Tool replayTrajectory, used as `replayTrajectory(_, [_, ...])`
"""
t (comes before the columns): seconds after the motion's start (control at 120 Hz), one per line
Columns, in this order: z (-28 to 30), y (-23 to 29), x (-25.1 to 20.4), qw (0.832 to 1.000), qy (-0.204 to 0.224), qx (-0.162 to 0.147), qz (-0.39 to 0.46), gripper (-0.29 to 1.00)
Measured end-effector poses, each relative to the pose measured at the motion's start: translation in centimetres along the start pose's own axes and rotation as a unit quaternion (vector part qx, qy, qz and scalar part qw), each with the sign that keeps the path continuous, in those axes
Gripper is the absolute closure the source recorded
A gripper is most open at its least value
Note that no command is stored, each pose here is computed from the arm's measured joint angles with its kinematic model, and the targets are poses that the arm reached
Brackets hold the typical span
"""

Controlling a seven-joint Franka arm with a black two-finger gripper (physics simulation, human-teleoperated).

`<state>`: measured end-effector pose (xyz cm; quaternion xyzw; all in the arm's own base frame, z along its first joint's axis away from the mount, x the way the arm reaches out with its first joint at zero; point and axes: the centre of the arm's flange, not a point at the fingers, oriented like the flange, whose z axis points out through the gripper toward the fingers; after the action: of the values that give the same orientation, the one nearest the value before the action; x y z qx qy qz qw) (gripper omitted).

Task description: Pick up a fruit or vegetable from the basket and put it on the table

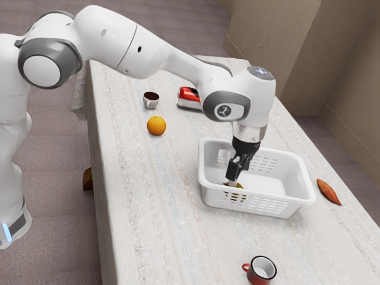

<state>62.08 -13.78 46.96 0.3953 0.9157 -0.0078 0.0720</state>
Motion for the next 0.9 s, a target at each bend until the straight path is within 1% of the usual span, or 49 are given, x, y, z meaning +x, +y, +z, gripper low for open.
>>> replayTrajectory(0.342, [0.8,-0.3,0.2,0.999,0.004,0.002,0.051,0.00])
replayTrajectory(0.608, [1.7,-1.5,0.5,0.995,0.009,0.015,0.095,0.00])
replayTrajectory(0.9, [2.2,-1.1,0.7,0.992,0.012,0.015,0.123,0.00])
